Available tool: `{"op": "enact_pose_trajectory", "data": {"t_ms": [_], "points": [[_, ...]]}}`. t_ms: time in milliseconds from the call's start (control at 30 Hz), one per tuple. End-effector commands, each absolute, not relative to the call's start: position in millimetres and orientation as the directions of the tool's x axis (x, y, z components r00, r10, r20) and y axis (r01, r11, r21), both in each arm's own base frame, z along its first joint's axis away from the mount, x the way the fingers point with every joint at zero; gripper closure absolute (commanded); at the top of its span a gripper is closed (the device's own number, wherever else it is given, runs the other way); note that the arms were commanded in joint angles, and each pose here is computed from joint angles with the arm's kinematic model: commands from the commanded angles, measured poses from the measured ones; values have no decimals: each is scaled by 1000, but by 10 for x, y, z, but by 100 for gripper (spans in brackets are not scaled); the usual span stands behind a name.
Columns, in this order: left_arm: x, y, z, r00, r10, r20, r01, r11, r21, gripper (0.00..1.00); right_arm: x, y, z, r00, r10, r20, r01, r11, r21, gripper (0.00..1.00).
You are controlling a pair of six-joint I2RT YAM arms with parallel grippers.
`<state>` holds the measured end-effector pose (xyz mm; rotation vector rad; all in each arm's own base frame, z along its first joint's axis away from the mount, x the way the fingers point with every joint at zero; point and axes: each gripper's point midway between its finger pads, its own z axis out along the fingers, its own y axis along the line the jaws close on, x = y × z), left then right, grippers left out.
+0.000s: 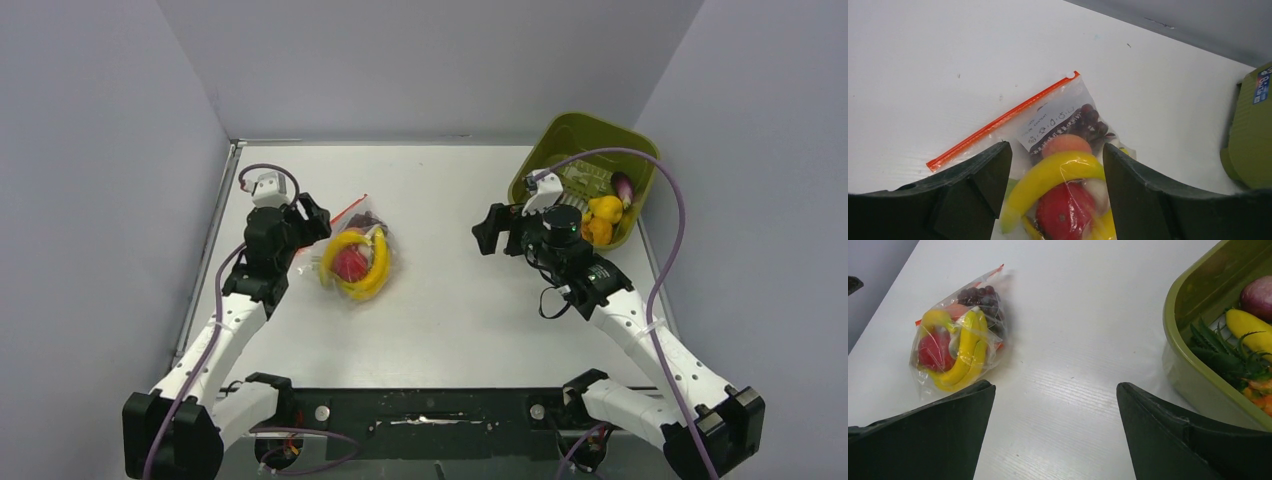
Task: Place the food in the zip-top bag and seal the zipper
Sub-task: Place the zipper food storage bag at the center of the board, then reset both arms
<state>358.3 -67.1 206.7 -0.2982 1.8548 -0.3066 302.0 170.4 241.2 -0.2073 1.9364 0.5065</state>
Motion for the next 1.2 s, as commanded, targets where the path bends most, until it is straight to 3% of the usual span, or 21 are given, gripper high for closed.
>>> {"op": "enact_pose_trajectory", "data": {"t_ms": [0, 233, 367, 800, 1167], "points": [[3543, -711, 2533, -222, -395, -891, 0, 914, -405, 31, 3198, 1722, 2738, -369, 233, -900, -291, 891, 350, 2], [3356, -964, 2734, -251, -412, -876, 151, 877, -455, 30, 3336, 1592, 2711, -371, 389, -843, -106, 884, 455, 2], [3185, -1093, 2912, -209, -505, -838, 244, 803, -544, 29, 3376, 1493, 2687, -365, 422, -829, -21, 887, 461, 3], [2983, -1195, 3072, -245, -558, -793, 292, 737, -609, 28, 3248, 1397, 3070, -260, 408, -875, -100, 890, 445, 3], [2919, -1249, 3110, -231, -559, -796, 347, 718, -604, 27, 3158, 1347, 3017, -260, 415, -872, -96, 887, 451, 2]]}}
